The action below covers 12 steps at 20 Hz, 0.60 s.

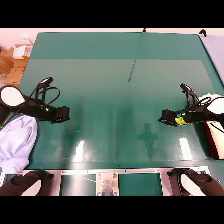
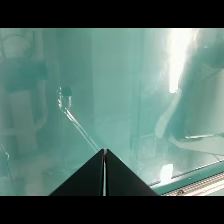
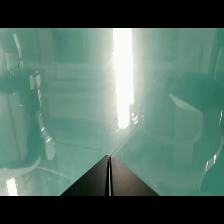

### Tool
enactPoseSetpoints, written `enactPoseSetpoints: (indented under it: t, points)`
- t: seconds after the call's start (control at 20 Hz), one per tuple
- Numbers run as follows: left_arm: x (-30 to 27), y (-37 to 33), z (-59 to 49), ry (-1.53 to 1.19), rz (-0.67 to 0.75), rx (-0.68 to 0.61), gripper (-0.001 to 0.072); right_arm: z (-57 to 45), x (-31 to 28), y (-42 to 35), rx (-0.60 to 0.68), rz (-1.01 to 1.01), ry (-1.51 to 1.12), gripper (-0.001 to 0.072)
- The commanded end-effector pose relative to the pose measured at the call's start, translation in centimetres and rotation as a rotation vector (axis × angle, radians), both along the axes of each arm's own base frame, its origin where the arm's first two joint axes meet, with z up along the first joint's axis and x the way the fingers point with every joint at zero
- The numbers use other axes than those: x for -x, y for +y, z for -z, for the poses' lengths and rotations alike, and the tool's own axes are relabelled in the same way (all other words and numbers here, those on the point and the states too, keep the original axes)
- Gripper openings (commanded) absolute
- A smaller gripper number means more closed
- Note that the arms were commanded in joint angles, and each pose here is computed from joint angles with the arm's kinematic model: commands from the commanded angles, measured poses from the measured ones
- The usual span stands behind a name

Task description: Fold the shirts.

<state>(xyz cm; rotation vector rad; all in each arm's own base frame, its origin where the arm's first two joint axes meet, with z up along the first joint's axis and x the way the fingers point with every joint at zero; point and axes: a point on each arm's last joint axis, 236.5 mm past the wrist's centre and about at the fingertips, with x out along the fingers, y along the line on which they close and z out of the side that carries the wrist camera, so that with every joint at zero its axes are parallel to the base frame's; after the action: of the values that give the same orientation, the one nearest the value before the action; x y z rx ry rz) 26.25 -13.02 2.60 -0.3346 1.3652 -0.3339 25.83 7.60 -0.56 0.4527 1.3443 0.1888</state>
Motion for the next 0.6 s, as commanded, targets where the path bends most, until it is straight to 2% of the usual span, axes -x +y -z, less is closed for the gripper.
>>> enactPoseSetpoints:
  t: [0.0,0.1,0.15,0.35,0.4,0.45,0.5,0.55]
  points:
    - [0.1,0.1,0.1,0.002,0.002,-0.006,0.0023,0.0,0.0,0.0,0.000,-0.001,0.000,0.0021]
    - [0.8,1.2,0.6,0.028,0.014,-0.057,0.0022,0.0,0.0,0.0,0.000,-0.001,0.000,0.0021]
    - [1.6,2.8,1.3,0.070,0.005,-0.132,0.0022,0.0,0.0,0.0,0.000,-0.001,0.000,0.0021]
    - [4.5,17.5,1.4,0.201,-0.116,-0.752,0.0023,0.0,0.0,0.0,0.000,-0.001,0.000,0.0021]
    - [4.1,19.7,0.7,0.179,-0.159,-0.848,0.0029,0.0,0.0,0.0,0.000,-0.001,0.000,0.0021]
    - [3.3,20.4,0.6,0.140,-0.156,-0.880,0.0322,0.0,0.0,0.0,0.000,-0.001,0.000,0.0021]
    - [2.1,20.4,1.1,0.085,-0.151,-0.873,0.0720,0.0,0.0,0.0,0.000,-0.001,0.000,0.0021]
    - [1.2,20.5,1.9,0.049,-0.154,-0.859,0.0655,0.0,0.0,0.0,0.000,-0.001,0.000,0.0021]
